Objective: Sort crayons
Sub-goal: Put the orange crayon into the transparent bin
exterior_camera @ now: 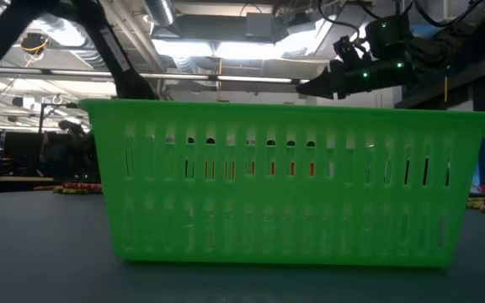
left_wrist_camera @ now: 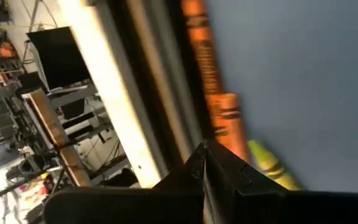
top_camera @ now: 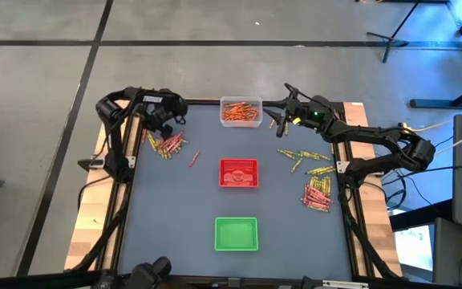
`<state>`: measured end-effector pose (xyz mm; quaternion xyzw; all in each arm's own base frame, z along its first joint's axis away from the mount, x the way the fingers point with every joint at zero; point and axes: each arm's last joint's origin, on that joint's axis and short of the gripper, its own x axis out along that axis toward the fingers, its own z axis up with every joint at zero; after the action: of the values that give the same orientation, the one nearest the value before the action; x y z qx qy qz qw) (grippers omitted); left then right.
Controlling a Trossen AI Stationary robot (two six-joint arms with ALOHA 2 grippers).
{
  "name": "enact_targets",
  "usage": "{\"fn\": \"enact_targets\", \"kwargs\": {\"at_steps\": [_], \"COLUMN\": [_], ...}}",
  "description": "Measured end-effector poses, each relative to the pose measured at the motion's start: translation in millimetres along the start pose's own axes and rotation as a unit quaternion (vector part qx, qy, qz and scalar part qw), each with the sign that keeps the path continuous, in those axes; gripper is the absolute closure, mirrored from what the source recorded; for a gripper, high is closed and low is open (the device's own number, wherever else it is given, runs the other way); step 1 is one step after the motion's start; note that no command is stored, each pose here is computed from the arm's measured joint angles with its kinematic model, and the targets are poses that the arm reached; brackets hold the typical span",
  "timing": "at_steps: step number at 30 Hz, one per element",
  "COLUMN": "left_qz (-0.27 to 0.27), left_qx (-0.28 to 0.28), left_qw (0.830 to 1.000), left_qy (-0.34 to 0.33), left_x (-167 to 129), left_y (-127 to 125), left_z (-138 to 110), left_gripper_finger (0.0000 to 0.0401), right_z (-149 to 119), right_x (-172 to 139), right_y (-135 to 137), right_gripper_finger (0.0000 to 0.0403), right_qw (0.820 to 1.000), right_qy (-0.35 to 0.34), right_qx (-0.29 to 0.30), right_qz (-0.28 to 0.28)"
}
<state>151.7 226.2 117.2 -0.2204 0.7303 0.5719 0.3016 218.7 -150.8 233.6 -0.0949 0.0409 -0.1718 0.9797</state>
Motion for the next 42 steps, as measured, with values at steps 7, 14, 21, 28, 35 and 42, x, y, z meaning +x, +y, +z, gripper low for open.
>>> {"fn": "enact_targets", "kwargs": {"at_steps": [7,14,21,28,35,42], "left_qz": [-0.020,-0.047,-0.111,-0.114,-0.108,-0.118], "left_qx": [0.023,0.018,0.066,0.111,0.116,0.105], "left_qw": [0.999,0.998,0.991,0.987,0.987,0.984], "left_qy": [0.017,0.027,0.040,0.039,-0.013,-0.079], "left_x": [-2,0,3,2,-21,-48], "left_y": [-3,8,4,5,8,16], "left_z": [19,29,31,29,19,6], "left_gripper_finger": [0.0401,0.0401,0.0401,0.0401,0.0401,0.0401], "right_z": [0,-2,-3,-3,-3,-3], "right_x": [0,0,0,0,0,0], "right_y": [0,0,1,1,1,1], "right_gripper_finger": [0.0265,0.0265,0.0265,0.0265,0.0265,0.0265], "right_qw": [1.000,1.000,1.000,1.000,1.000,1.000], "right_qy": [-0.001,0.009,0.016,0.017,0.016,0.017], "right_qx": [-0.001,0.002,0.005,0.006,0.005,0.005], "right_qz": [0.000,0.002,0.004,0.004,0.004,0.004]}}
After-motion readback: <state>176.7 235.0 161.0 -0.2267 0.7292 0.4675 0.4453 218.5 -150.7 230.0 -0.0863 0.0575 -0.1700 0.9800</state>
